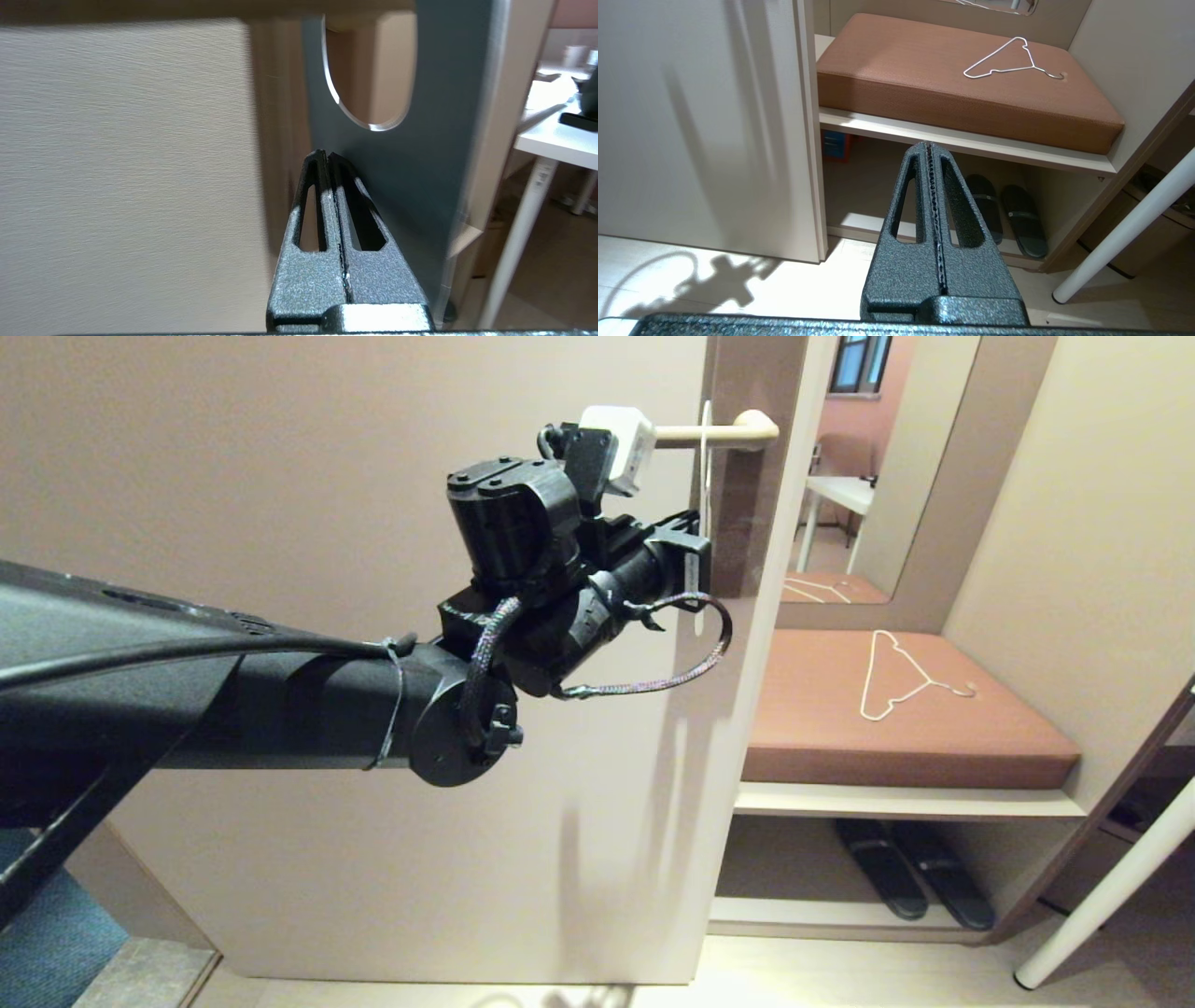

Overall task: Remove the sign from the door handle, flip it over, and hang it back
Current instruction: Hang the sign back with the other side facing out

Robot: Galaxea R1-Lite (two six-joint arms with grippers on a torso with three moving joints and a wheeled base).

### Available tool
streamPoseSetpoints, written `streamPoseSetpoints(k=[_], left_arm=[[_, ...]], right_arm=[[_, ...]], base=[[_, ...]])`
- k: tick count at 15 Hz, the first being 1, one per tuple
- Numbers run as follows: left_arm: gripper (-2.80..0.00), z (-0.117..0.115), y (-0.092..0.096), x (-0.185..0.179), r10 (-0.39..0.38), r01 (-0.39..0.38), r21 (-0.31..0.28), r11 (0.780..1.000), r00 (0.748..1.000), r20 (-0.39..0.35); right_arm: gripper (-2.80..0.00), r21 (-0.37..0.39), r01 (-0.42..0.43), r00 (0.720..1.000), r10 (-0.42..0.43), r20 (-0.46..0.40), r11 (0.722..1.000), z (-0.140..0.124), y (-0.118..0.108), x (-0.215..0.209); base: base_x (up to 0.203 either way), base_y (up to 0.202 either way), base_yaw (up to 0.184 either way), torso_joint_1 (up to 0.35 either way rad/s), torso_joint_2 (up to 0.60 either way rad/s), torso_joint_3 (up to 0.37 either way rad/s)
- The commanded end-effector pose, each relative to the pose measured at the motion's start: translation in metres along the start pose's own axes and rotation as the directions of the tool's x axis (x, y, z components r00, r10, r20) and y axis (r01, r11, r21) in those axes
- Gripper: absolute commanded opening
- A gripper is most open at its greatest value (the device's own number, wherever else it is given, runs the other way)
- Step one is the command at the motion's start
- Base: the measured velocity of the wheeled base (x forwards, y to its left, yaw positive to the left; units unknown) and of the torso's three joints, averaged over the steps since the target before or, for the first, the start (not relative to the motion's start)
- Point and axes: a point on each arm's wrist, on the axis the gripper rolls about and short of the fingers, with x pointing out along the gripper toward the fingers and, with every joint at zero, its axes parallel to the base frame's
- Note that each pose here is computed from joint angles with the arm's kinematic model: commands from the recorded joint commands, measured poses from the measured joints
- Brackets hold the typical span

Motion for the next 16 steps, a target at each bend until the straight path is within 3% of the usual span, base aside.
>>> streamPoseSetpoints(k=[1,11,16], left_arm=[[-2.8,-0.009,-0.007,0.005,-0.016,0.015,-0.004,1.0,1.0,-0.012],[-2.8,-0.015,-0.03,0.018,-0.064,0.064,-0.016,0.998,0.998,0.008],[-2.8,-0.02,-0.032,0.024,-0.073,0.073,-0.017,0.997,0.997,0.015]], right_arm=[[-2.8,0.001,-0.002,1.0,0.002,-0.002,1.0,0.0,0.0,0.0],[-2.8,0.001,-0.001,1.0,0.001,-0.002,1.0,0.0,0.0,0.0],[-2.8,0.001,-0.001,1.0,0.001,-0.002,1.0,0.0,0.0,0.0]], base=[[0.0,0.0,0.0,0.0,0.0,0.0],[0.0,0.0,0.0,0.0,0.0,0.0],[0.0,0.0,0.0,0.0,0.0,0.0]])
